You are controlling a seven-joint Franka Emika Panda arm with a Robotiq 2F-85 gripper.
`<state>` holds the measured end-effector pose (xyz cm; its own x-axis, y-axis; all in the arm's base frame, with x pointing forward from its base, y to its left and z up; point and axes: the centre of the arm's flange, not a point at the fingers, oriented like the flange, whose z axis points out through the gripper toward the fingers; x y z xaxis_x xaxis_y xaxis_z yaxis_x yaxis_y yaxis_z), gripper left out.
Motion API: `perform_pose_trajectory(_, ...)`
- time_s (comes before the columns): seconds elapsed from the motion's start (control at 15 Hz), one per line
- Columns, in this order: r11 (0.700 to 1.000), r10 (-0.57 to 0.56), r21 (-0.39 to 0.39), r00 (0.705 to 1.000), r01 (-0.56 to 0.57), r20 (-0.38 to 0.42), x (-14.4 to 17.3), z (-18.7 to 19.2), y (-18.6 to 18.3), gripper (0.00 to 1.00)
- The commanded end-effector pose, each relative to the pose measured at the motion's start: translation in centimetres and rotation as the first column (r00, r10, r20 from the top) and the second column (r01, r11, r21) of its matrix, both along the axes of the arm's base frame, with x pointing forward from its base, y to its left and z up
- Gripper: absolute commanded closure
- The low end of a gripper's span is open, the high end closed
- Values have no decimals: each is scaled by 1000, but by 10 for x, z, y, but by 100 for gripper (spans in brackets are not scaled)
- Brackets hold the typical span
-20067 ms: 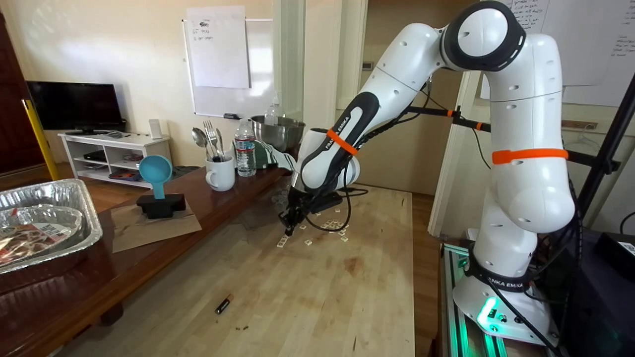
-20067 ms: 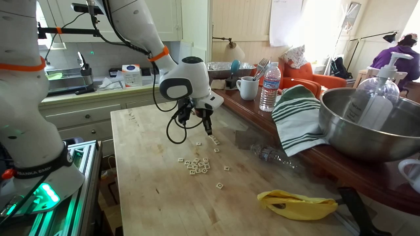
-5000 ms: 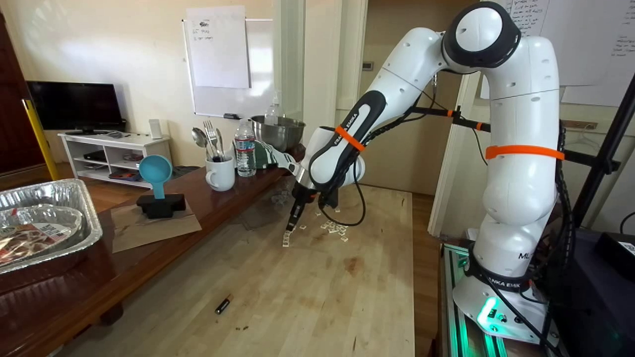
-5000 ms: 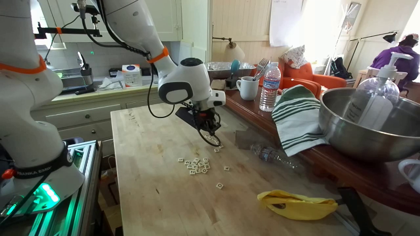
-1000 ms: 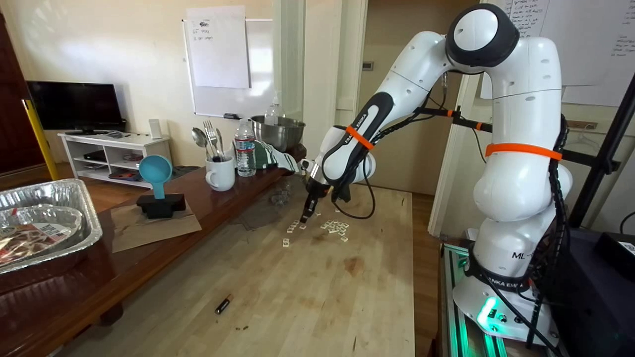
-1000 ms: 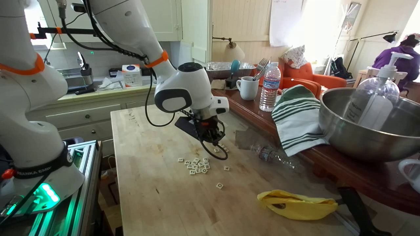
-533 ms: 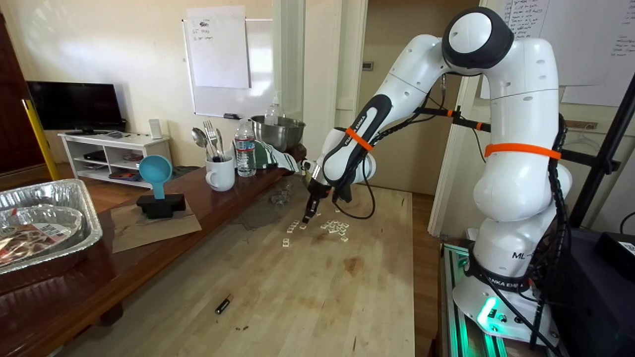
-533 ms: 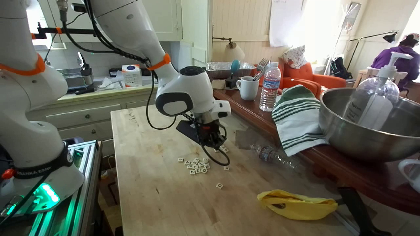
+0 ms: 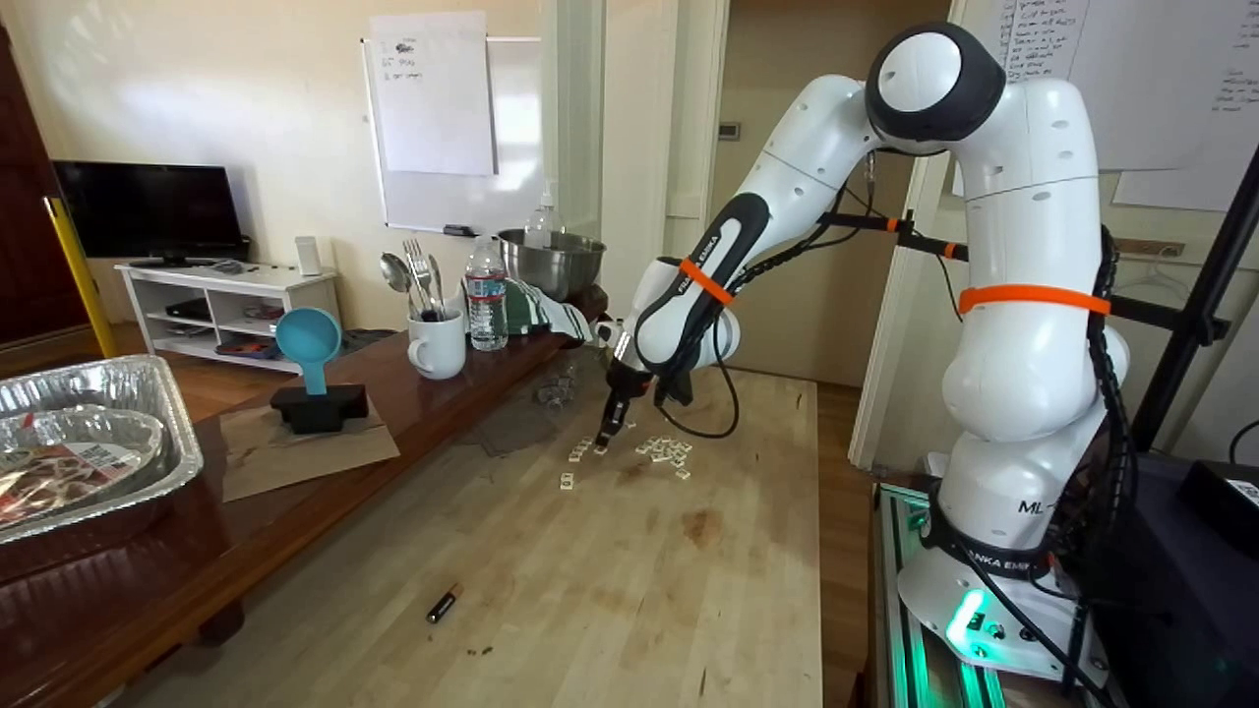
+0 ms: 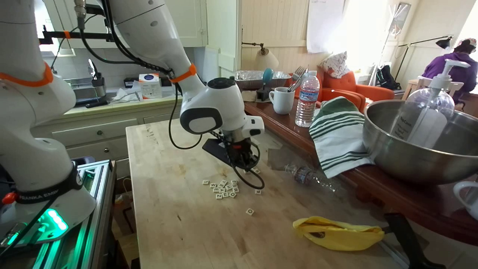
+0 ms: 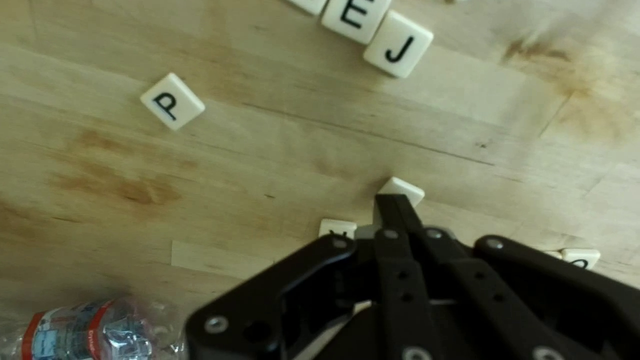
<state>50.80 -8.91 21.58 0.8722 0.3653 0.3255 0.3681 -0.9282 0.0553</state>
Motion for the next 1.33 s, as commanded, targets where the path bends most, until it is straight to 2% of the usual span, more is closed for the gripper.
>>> perform_pose_trajectory(0.0, 1000, 14, -8, 1000, -14, 5, 8, -10, 8, 100)
perform_pose_trajectory(0.27, 998, 52, -34, 998, -53, -22, 6, -17, 14, 100)
perform_pose_trajectory(0.67, 977, 206, -45, 975, -210, -83, -4, -17, 28, 100)
perform_pose_trajectory(0.87, 948, 310, -43, 943, -317, -120, -11, -14, 37, 100)
perform_pose_trajectory(1.13, 887, 439, -77, 883, -456, -167, -21, -13, 48, 100)
perform_pose_trajectory(1.27, 886, 444, -69, 882, -458, -157, -21, -7, 50, 100)
